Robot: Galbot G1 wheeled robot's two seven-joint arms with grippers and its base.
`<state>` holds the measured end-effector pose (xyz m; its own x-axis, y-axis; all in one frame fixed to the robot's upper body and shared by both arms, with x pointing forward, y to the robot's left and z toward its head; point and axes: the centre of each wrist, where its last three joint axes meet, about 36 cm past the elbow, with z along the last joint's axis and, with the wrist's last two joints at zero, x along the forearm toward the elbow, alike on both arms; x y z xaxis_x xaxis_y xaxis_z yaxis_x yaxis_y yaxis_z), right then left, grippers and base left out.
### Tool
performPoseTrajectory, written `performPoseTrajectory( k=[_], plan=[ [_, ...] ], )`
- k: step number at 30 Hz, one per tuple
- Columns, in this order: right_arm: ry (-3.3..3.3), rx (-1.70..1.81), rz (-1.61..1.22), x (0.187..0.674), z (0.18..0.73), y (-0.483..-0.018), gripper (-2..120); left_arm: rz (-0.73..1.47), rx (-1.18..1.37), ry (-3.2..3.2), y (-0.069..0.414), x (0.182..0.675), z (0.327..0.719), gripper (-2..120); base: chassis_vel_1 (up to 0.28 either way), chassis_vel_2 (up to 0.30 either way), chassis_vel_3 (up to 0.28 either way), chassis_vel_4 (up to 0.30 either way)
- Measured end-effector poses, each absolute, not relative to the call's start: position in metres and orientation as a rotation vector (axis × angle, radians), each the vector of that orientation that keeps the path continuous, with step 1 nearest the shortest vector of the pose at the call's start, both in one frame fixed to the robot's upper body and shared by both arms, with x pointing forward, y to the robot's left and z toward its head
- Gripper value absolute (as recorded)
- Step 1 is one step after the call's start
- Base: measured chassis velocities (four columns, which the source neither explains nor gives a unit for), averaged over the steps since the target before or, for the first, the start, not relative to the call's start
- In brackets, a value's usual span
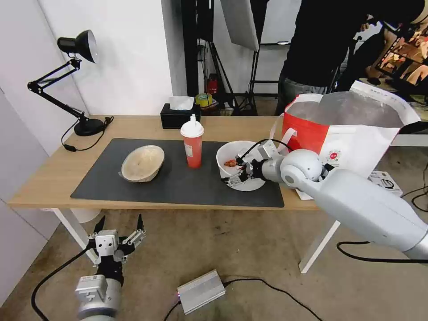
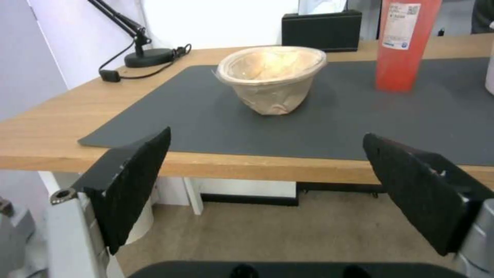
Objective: Pick up the trash from the table and place it into the takeout bag.
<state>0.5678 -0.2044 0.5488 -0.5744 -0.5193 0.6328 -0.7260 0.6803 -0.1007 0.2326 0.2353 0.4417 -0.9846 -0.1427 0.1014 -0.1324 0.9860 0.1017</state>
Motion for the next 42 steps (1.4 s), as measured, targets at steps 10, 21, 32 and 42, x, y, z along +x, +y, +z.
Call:
performPoseTrajectory(
  k=[10, 21, 32, 42],
  plan=[
    [-2.322, 0.933, 0.48, 0.571, 0.546, -0.203, 100, -0.145, 0.209, -3.022, 0.236, 0.233, 0.441, 100, 0.0, 0.0, 0.0, 0.0],
    [-2.325, 0.929, 0.488, 0.571, 0.544, -0.197, 100, -0.141, 0.209, -3.023, 0.235, 0.234, 0.44, 100, 0.0, 0.0, 0.0, 0.0],
    [-2.33, 0.93, 0.492, 0.569, 0.543, -0.19, 98, -0.141, 0.212, -3.023, 0.235, 0.233, 0.441, 100, 0.0, 0.0, 0.0, 0.0],
    [-2.331, 0.937, 0.494, 0.566, 0.543, -0.187, 63, -0.138, 0.214, -3.028, 0.235, 0.232, 0.443, 100, 0.0, 0.0, 0.0, 0.0]
  ],
)
